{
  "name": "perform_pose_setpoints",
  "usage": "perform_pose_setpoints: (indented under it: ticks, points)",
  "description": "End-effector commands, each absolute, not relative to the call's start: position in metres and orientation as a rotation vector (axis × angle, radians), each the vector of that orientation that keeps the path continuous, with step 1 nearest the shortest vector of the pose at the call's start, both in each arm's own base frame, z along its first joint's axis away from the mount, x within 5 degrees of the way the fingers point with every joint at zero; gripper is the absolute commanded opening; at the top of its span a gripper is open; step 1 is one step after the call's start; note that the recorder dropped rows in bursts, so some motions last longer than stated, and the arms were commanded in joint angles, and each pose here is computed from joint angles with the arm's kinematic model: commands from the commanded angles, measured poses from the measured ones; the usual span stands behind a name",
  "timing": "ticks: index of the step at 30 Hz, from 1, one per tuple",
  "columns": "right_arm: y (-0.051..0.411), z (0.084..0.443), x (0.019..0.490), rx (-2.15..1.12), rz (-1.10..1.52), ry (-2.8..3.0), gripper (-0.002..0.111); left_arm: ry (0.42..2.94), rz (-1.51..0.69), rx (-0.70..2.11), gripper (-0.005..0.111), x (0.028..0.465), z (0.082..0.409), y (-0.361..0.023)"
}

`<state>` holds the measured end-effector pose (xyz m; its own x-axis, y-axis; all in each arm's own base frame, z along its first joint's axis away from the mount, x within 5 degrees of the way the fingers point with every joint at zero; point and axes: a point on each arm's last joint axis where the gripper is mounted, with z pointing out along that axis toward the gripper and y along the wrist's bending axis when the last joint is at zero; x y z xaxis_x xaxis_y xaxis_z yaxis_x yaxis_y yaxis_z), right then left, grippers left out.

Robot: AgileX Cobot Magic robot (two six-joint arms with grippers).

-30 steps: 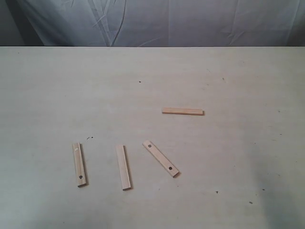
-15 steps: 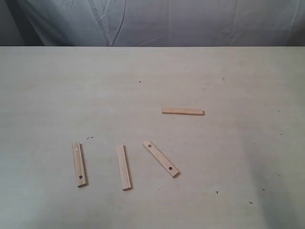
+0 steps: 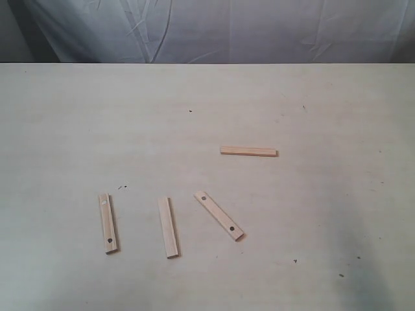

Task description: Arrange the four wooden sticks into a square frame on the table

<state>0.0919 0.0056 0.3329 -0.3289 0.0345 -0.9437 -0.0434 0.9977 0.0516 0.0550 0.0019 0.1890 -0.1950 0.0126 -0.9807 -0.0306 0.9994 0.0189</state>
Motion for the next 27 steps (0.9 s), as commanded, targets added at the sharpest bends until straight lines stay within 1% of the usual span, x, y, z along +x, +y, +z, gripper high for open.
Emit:
perform_pose_setpoints:
  ticks: [1, 6, 11, 17, 27]
  points:
    - [0.007, 0.327, 0.115, -0.015, 0.073, 1.997, -0.001, 1.759, 0.040, -0.019, 0.000, 0.055, 0.188, 0.002]
    - [0.014, 0.296, 0.153, -0.044, 0.140, 2.241, -0.001, 1.759, 0.040, -0.019, 0.000, 0.055, 0.188, 0.002]
    - [0.043, 0.268, 0.191, -0.180, 0.307, 2.460, -0.001, 1.759, 0.040, -0.019, 0.000, 0.055, 0.188, 0.002]
    - [0.104, 0.248, 0.230, -0.498, 0.355, 2.592, -0.001, 1.759, 0.040, -0.019, 0.000, 0.055, 0.188, 0.002]
    - [0.215, 0.208, 0.255, -0.980, 0.340, 2.610, -0.001, 1.759, 0.040, -0.019, 0.000, 0.055, 0.188, 0.002]
